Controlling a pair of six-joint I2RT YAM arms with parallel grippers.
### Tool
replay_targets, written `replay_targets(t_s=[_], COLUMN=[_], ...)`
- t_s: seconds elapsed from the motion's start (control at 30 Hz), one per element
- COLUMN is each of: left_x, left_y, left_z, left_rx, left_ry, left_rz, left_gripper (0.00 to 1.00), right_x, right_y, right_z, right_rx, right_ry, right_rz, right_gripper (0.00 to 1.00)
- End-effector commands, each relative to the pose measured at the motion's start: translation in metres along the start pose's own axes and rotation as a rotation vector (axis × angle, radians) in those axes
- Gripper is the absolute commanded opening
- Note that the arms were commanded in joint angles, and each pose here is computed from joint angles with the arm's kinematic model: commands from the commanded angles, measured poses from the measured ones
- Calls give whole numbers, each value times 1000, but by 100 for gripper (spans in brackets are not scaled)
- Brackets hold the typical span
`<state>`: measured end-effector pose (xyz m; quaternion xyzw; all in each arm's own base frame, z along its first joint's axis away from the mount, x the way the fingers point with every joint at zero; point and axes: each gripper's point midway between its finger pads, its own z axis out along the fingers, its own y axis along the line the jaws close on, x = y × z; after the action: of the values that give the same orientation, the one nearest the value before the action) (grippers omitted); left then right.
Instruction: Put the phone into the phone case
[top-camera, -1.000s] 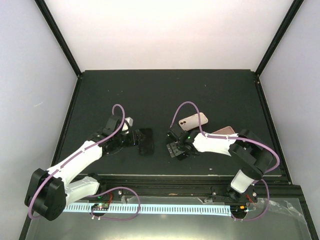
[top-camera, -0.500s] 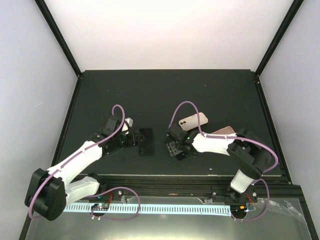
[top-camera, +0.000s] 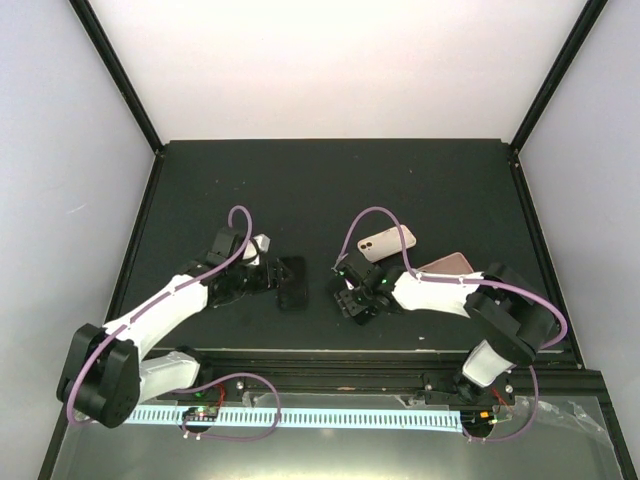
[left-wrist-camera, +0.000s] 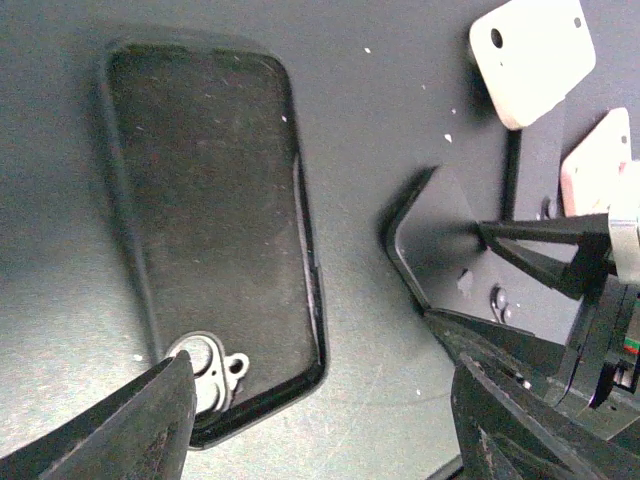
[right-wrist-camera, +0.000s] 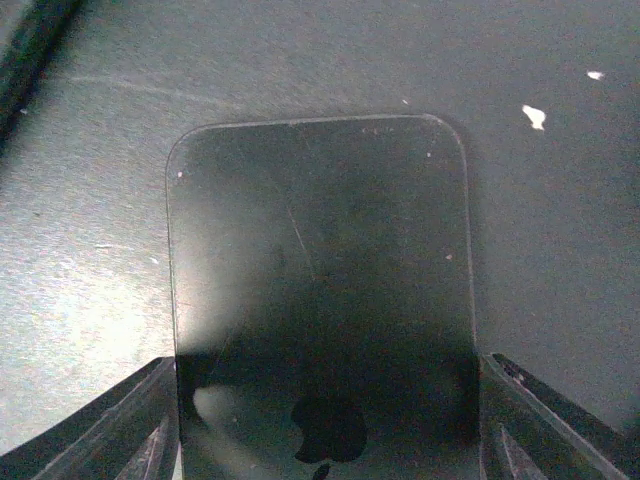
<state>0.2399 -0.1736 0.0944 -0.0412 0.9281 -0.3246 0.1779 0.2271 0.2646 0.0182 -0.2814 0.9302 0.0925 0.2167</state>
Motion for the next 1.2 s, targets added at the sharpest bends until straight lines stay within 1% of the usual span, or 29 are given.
replay_targets(t_s=[0.0, 0.2, 0.4, 0.53, 0.63, 0.77, 0.9, 1.03, 1.1, 1.17], left_x=[-7, 0, 3, 5, 8, 11, 14, 15, 15, 16], left_y=[-25, -27, -34, -34, -31, -36, -41, -42, -42, -42], left_z=[3, 12, 18, 22, 26, 28, 27, 25, 23, 23], left_rx=[111, 162, 216, 229, 231, 272, 321, 325, 331, 333], left_ry=[35, 78, 108, 127, 143, 158, 167, 159, 156, 157], left_rz=[50, 52, 52, 47, 40, 27, 11, 4, -11, -27], left_gripper=[72, 70, 67, 64, 64, 60, 47, 23, 13, 6], right_x=[-29, -40, -49, -55, -58, -58, -59, -61, -61, -61], right_y=[20, 33, 64, 79, 84, 91, 97, 97, 95, 93], right_z=[-13, -23, -39, -49, -53, -58, -61, -61, -62, -64], right_rx=[-91, -146, -232, -270, -282, -304, -312, -301, -286, -263], right_ry=[-109, -168, -257, -304, -322, -337, -349, -347, -343, -337], right_rz=[-41, -73, -185, -223, -231, -253, -268, -271, -261, -252], right_gripper=[65, 64, 63, 63, 63, 63, 63, 63, 66, 72])
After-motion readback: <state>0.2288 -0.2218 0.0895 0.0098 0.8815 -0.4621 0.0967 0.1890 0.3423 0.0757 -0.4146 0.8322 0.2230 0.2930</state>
